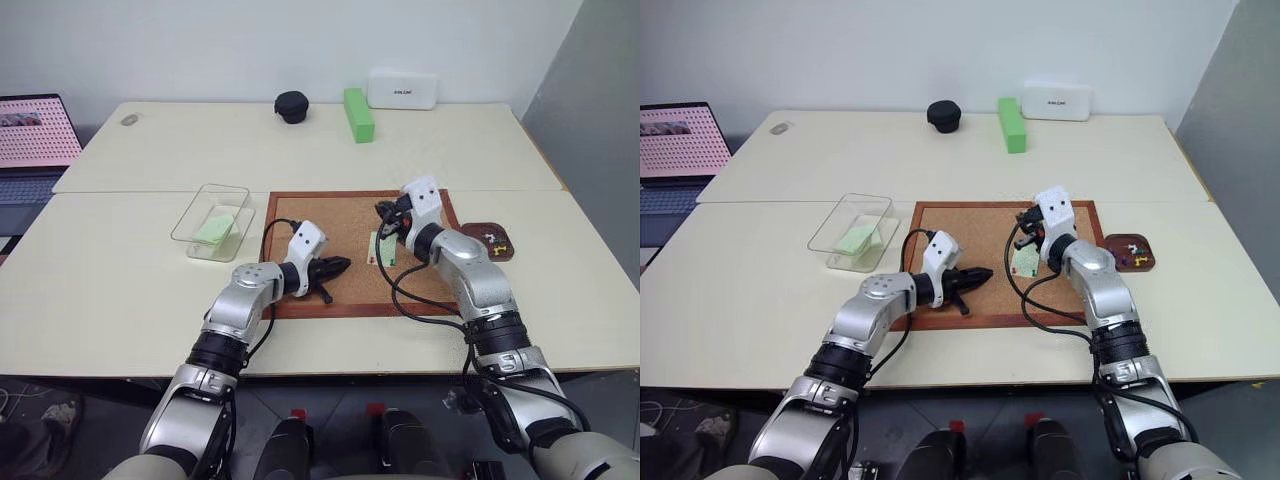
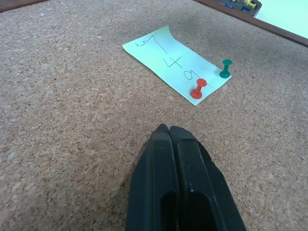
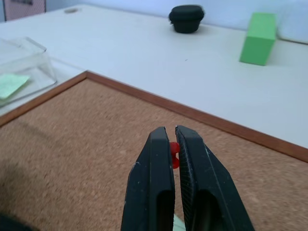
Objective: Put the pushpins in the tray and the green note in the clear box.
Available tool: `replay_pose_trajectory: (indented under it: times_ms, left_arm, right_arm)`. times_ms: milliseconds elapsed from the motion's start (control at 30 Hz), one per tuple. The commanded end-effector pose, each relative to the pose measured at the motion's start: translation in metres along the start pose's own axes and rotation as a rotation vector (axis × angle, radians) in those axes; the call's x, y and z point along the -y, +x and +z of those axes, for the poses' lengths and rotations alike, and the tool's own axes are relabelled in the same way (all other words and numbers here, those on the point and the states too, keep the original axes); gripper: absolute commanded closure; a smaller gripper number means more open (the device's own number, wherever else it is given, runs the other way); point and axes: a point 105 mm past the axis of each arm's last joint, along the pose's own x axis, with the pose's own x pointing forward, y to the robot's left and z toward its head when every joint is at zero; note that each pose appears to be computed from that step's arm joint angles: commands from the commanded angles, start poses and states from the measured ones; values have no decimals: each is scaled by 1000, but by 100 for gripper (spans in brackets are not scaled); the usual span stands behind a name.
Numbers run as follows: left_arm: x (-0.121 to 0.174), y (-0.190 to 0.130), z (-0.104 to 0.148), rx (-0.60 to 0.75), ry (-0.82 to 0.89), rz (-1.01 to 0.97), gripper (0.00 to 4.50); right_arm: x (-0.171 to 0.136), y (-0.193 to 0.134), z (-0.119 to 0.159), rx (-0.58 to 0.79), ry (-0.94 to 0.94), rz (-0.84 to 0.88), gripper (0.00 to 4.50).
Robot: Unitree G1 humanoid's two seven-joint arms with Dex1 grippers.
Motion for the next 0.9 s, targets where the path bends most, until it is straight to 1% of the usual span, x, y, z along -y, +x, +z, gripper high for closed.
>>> replay_pose_trajectory:
  times_ms: [33, 133, 167, 233, 267, 300, 367, 433, 600, 767, 833, 867, 900]
  left_arm:
    - [2, 1, -27, -104, -38, 1, 450]
    - [4, 1, -29, -105, -41, -4, 450]
    - [5, 1, -29, -105, -42, -7, 450]
    - [5, 1, -29, -105, -42, -9, 450]
    - [5, 2, -29, -106, -43, -10, 450]
    - [6, 2, -29, -106, -40, -14, 450]
    - [6, 4, -28, -106, -32, -18, 450]
    - [5, 4, -26, -102, -27, -13, 450]
    - [3, 5, -24, -99, -21, -12, 450]
    - [2, 4, -23, -97, -20, -9, 450]
    - [2, 4, -25, -99, -18, -3, 450]
    - [2, 3, -25, -100, -19, -2, 450]
    - [2, 3, -26, -101, -20, -1, 450]
  right_arm:
    - [31, -19, 18, 54, 4, -146, 447]
    - [81, -51, 17, 23, -110, -380, 447]
    - [92, -60, 14, 9, -136, -433, 447]
    - [102, -69, 10, -13, -158, -479, 447]
    - [105, -73, 7, -31, -199, -479, 447]
    - [107, -79, -1, -70, -280, -466, 447]
    - [111, -89, -15, -127, -382, -441, 447]
    - [111, -92, -20, -144, -431, -414, 447]
    - [109, -90, -25, -162, -511, -359, 447]
    - [113, -90, -32, -189, -514, -363, 447]
    - [116, -92, -37, -213, -522, -362, 390]
    - [117, -93, -40, -221, -521, -365, 381]
    - [118, -94, -41, -226, -518, -367, 355]
